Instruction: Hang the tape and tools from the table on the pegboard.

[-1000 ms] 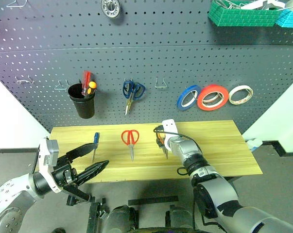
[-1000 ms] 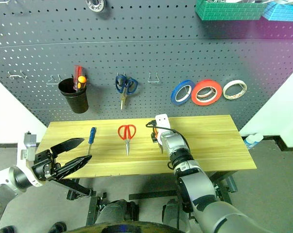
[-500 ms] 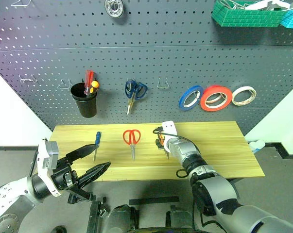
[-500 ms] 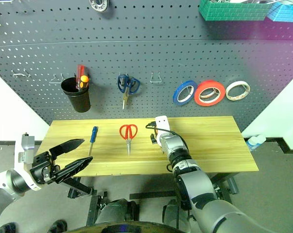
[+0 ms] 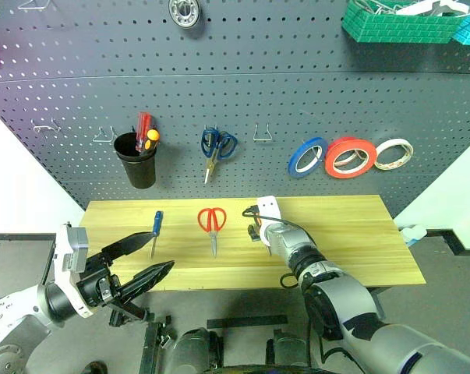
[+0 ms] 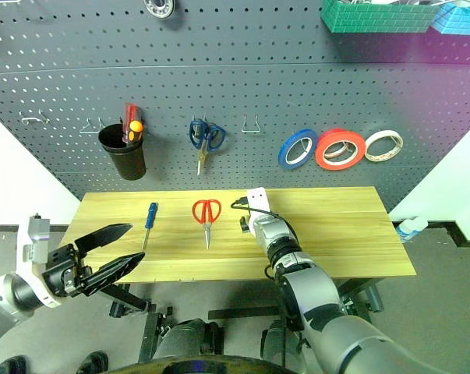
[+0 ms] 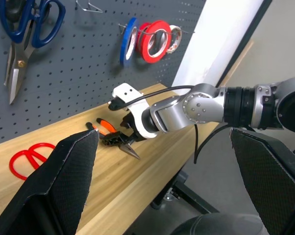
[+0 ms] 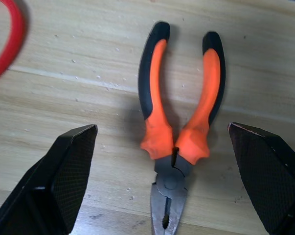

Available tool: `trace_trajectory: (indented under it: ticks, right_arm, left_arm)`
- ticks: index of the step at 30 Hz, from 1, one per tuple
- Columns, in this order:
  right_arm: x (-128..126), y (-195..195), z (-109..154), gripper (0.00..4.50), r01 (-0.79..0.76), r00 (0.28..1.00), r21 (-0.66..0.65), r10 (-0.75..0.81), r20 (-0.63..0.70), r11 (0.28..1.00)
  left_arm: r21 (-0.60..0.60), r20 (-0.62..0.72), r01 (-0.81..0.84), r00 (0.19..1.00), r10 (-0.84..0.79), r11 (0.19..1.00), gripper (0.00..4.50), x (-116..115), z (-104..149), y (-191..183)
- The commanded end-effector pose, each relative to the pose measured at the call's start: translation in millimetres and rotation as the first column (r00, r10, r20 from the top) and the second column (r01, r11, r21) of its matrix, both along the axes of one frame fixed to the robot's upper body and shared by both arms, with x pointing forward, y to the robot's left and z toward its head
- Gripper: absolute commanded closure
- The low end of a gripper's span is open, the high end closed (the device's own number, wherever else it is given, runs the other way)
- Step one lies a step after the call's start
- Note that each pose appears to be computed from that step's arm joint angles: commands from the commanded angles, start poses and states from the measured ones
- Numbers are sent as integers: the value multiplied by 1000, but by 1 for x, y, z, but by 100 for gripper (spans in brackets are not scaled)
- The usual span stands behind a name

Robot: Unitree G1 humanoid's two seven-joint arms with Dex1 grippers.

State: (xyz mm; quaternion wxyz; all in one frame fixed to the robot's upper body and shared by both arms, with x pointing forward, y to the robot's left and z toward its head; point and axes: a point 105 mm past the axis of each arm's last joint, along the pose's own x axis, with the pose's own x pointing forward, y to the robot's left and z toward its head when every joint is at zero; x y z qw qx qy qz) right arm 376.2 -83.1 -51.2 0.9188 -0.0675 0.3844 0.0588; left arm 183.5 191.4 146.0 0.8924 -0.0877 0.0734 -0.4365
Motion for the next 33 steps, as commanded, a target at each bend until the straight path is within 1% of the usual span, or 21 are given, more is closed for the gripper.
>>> trace_trajectory:
  ticks: [1,9,14,17,33]
  right_arm:
    - [12,4,15,2,2,999,3,-3,52,1000]
    - [13,7,15,2,3,998,1,-4,56,1000]
    - [13,3,13,2,-3,998,-31,4,60,1000]
    - [11,2,10,2,9,999,-23,-8,50,1000]
    - [13,9,14,2,8,998,1,-8,61,1000]
  left_arm:
    - [14,32,17,999,-18,1000,0,-3,10,-3]
    - [15,28,17,999,-18,1000,0,-3,11,-3]
    - [18,26,12,1000,-13,1000,0,-4,11,-2]
    - [18,25,9,1000,-9,1000,0,-5,11,-2]
    - [19,15,5,1000,-5,1000,0,-9,7,1]
